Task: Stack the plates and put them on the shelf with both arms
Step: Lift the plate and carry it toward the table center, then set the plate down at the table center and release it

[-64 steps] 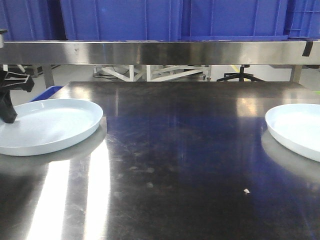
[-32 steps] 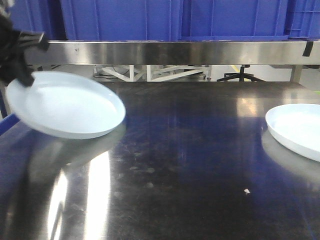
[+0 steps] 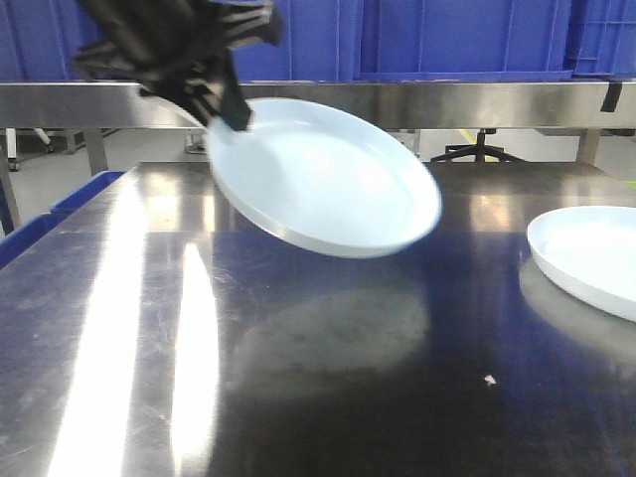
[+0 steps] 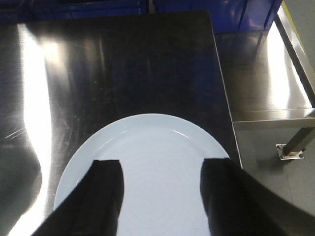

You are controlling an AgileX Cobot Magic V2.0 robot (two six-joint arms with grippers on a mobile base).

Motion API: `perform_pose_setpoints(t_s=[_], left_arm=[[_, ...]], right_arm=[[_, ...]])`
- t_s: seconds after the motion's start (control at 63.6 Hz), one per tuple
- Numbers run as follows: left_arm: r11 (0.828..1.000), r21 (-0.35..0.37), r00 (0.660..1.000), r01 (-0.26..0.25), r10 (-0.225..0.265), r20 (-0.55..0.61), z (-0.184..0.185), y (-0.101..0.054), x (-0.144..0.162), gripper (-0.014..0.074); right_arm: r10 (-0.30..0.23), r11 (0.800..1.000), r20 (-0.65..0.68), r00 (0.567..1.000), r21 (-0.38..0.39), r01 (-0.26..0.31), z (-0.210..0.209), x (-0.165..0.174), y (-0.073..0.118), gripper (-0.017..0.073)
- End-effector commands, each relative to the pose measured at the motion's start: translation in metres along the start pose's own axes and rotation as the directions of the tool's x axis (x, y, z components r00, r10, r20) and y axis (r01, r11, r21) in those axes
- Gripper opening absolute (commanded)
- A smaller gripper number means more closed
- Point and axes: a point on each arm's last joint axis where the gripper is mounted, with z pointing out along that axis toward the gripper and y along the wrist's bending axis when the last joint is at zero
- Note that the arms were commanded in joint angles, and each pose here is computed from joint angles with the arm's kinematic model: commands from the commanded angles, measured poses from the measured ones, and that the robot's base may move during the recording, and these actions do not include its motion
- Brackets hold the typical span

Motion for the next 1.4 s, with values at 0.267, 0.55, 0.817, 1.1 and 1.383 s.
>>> perform_pose_setpoints(t_s=[0.267,0.55,0.817,1.1,1.383], left_arm=[[0.998,0.06,0.995,-0.029,0.023,0.1,0.015,-0.028,-0.022,0.0097],[0.996,0.025,0.991,-0.086,0.083,0.109,0.017,-0.026,-0.023,0.0265],[0.995,0.01,0.991,-0.1,0.098,0.088,0.013,-0.024,-0.028,0.0374],[0.998,-0.029,0.984,-0.058,0.062,0.169,-0.039,-0.002,-0.05,0.0095],[0.986,-0.158,0.946,0.048,0.006,0.325,-0.131,0.056,-0.054,0.0084]], right_arm=[[-0.002,1.0,0.113,0.994,-0.021,0.005,-0.006,-0.019,0.003,0.0468],[-0.002,1.0,0.113,0.994,-0.021,0.005,-0.006,-0.019,0.003,0.0468],[-0.002,1.0,0.113,0.994,-0.021,0.005,-0.006,-0.019,0.003,0.0468],[-0.002,1.0,0.113,0.994,-0.021,0.005,-0.006,-0.019,0.003,0.0468],[-0.002,1.0,0.113,0.994,-0.021,0.005,-0.006,-0.019,0.003,0.0468]])
